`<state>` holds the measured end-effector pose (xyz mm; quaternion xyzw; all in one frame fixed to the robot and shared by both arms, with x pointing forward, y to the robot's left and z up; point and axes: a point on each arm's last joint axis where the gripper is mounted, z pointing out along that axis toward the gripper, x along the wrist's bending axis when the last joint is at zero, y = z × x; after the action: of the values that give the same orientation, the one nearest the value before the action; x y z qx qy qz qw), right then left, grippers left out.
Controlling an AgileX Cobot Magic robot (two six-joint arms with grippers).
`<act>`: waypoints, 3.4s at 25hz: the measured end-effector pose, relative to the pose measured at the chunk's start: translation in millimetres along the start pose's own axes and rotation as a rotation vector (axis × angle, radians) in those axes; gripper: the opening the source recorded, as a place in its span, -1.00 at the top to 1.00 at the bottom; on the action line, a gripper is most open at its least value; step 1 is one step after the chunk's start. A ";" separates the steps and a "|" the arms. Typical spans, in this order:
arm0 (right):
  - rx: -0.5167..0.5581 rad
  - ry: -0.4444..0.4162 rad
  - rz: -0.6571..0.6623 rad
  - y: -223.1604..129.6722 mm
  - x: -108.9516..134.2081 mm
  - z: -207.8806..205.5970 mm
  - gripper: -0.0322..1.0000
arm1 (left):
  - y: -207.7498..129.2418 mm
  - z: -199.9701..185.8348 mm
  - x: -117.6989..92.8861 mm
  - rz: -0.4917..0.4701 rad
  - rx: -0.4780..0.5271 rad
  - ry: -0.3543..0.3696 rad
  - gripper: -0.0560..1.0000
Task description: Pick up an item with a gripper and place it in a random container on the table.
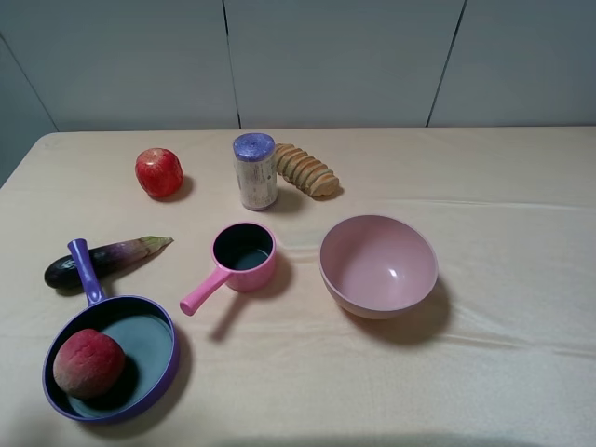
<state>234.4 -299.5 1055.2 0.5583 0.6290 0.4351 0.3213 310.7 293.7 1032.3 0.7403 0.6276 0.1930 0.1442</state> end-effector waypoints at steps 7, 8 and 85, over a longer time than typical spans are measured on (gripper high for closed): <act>0.000 0.000 0.000 0.0 0.0 0.0 -0.41 | -21.3 -16.0 14.6 -0.170 -0.085 0.084 -0.90; 0.000 0.000 0.000 0.0 0.0 0.0 -0.41 | -23.6 -17.6 15.8 -0.193 -0.097 0.093 -0.90; 0.000 0.000 0.000 0.0 0.0 0.0 -0.41 | -69.1 -47.1 -28.3 0.169 -0.490 -0.137 -0.80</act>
<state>234.4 -299.5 1055.2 0.5583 0.6290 0.4351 0.3213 224.4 276.3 1039.4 0.7445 0.4867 0.2999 0.3448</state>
